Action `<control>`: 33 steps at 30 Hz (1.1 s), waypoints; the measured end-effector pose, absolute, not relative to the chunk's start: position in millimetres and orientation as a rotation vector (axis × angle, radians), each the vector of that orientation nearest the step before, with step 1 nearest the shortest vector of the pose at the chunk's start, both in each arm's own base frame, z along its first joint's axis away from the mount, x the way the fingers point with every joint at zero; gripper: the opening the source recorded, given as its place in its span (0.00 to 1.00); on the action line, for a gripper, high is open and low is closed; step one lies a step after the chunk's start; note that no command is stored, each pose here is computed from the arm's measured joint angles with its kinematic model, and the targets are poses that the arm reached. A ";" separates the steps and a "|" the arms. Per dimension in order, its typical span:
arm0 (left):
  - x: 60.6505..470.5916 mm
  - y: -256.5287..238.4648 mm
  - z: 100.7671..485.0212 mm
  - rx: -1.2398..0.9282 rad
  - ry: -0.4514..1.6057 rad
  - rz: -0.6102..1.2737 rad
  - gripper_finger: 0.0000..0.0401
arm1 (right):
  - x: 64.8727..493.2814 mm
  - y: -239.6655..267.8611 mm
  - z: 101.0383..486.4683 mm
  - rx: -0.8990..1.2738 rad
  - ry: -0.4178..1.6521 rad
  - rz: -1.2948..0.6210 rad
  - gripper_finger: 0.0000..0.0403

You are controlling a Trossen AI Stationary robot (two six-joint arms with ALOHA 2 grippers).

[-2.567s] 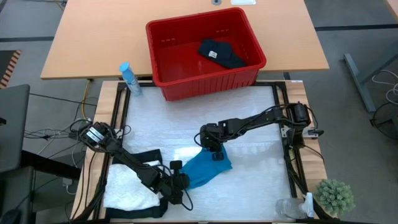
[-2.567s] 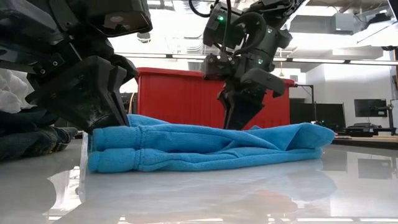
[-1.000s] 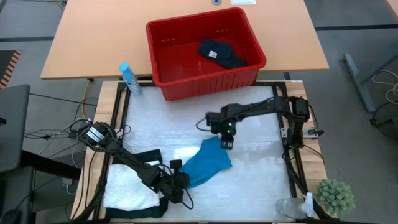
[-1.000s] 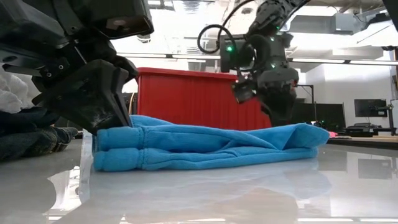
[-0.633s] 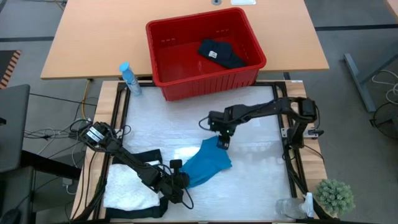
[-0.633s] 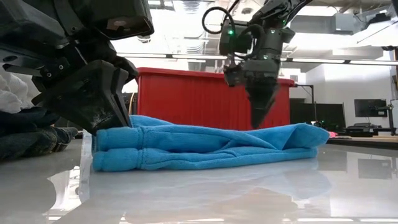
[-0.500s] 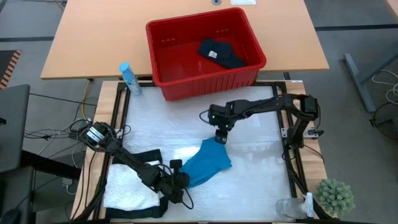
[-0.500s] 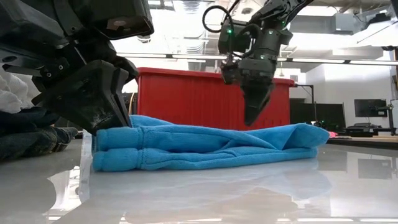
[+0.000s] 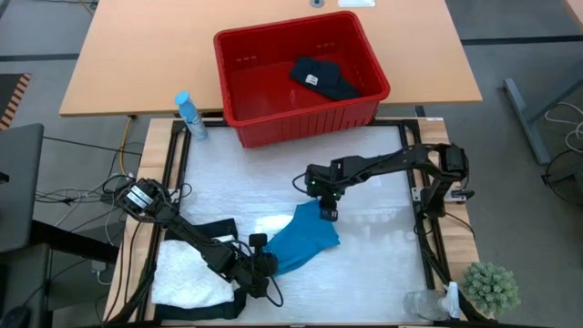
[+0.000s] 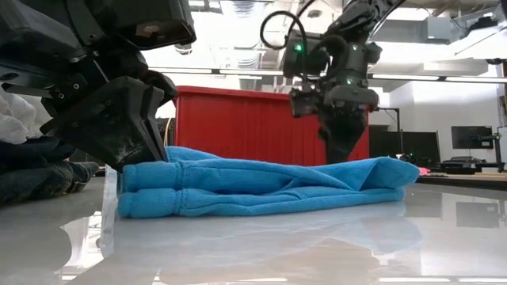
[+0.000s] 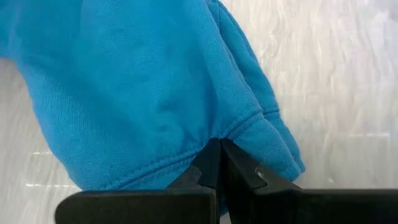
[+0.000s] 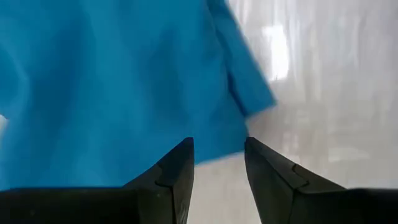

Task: Fold Laundry from Bin
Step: Fold the blue shorts from the red bin

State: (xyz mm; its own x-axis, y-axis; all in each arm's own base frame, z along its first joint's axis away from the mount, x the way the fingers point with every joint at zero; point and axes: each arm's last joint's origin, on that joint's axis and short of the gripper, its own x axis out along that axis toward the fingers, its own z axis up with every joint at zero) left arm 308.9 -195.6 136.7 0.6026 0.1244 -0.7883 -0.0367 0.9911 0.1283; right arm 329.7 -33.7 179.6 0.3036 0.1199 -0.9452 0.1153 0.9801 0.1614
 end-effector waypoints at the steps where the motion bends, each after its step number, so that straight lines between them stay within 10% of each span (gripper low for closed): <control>1: 308.9 -195.6 136.7 0.102 0.920 0.093 0.00 | 327.7 -33.6 175.9 0.216 1.277 0.002 0.41; 14: 308.9 -195.6 136.7 0.111 0.920 0.090 0.00 | 319.8 -36.3 157.9 0.213 1.271 0.002 0.39; 23: 311.9 -190.1 136.6 0.113 0.922 0.109 0.00 | 322.1 -35.0 159.3 0.176 1.243 0.052 0.05; 33: 313.4 -187.7 136.7 0.120 0.923 0.110 0.00 | 323.5 -38.4 167.7 0.180 1.248 0.028 0.03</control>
State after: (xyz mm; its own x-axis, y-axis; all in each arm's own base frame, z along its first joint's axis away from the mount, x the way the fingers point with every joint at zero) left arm 313.4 -187.7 136.7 0.5987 0.1459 -0.7876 -0.0430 0.9877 0.1503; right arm 323.5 -38.4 167.7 0.3188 0.1191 -0.9403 0.0767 0.9856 0.1509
